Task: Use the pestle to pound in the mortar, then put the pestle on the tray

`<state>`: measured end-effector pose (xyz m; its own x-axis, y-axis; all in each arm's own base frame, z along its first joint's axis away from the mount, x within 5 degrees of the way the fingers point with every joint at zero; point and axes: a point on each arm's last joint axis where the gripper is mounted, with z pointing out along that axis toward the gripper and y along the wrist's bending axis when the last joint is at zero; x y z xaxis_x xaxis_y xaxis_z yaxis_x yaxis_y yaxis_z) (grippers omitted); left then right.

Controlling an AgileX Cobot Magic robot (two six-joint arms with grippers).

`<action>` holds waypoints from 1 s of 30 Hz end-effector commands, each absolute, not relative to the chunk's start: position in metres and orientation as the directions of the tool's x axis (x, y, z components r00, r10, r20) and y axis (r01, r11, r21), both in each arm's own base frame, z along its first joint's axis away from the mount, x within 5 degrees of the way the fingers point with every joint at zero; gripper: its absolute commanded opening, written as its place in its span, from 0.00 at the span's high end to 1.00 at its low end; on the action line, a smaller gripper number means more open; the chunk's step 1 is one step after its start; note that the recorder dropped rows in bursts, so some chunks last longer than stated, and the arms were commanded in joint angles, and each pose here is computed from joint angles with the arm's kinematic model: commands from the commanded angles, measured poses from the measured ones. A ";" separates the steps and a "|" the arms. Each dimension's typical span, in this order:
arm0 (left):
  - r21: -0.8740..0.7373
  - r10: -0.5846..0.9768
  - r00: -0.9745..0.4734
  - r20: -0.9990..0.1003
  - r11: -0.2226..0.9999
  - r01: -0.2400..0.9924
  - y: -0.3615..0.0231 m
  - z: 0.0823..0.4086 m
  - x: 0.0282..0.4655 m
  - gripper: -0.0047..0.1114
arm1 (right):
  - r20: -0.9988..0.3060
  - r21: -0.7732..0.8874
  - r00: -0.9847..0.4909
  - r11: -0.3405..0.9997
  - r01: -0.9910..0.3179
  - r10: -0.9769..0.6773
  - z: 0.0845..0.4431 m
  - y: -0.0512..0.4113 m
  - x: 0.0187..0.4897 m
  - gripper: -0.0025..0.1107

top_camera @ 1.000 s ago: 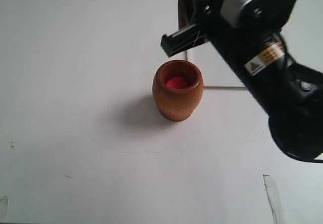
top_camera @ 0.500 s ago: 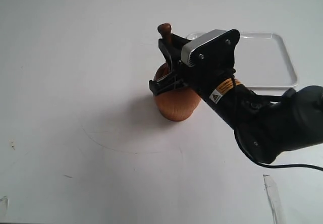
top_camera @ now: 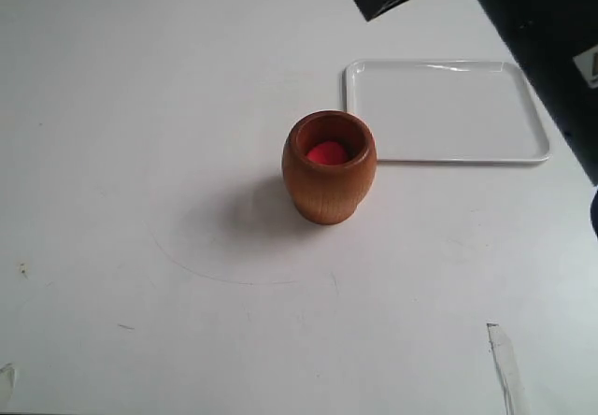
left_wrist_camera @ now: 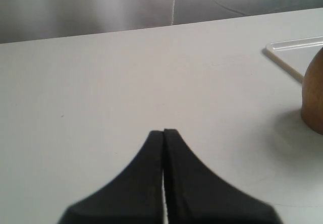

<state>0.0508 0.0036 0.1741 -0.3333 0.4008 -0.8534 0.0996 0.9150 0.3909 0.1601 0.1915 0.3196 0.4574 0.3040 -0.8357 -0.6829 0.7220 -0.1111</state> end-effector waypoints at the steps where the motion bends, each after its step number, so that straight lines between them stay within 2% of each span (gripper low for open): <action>1: 0.378 0.390 -0.328 -0.861 0.920 0.103 0.003 0.174 0.051 0.96 | -0.863 -0.147 0.443 0.718 -0.681 0.244 0.312 0.197 0.164 0.98; 5: 0.378 0.390 -0.328 -0.861 0.920 0.103 0.003 0.174 0.051 0.96 | -0.913 -0.161 0.376 0.703 -0.692 0.161 0.280 0.213 0.177 0.98; 9: 0.378 0.390 -0.328 -0.861 0.920 0.103 0.003 0.174 0.051 0.96 | -0.962 -0.163 0.268 0.682 -0.713 0.051 0.233 0.230 0.191 0.98; 14: 0.378 0.390 -0.328 -0.861 0.920 0.103 0.003 0.174 0.051 0.96 | -0.994 -0.104 0.104 0.724 -0.682 -0.044 0.179 0.236 0.205 0.98; 19: 0.378 0.390 -0.328 -0.861 0.920 0.103 0.003 0.174 0.051 0.96 | -0.994 -0.088 0.012 0.731 -0.677 -0.108 0.148 0.238 0.208 0.98; 22: 0.378 0.390 -0.328 -0.861 0.920 0.103 0.003 0.174 0.051 0.96 | -0.995 -0.089 0.029 0.733 -0.674 -0.094 0.149 0.238 0.209 0.98; 26: 0.378 0.390 -0.328 -0.861 0.920 0.103 0.003 0.174 0.051 0.96 | -0.996 -0.081 0.090 0.743 -0.665 -0.028 0.170 0.236 0.208 0.98; 30: 0.378 0.390 -0.328 -0.861 0.920 0.103 0.003 0.174 0.051 0.96 | -0.969 -0.065 0.220 0.739 -0.671 0.114 0.229 0.229 0.199 0.98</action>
<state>0.0508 0.0036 0.1741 -0.3333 0.4008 -0.8534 0.0996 0.9150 0.3909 0.2059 0.2343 0.1875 0.1085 -0.0051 -0.9941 -0.6675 0.7407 -0.0766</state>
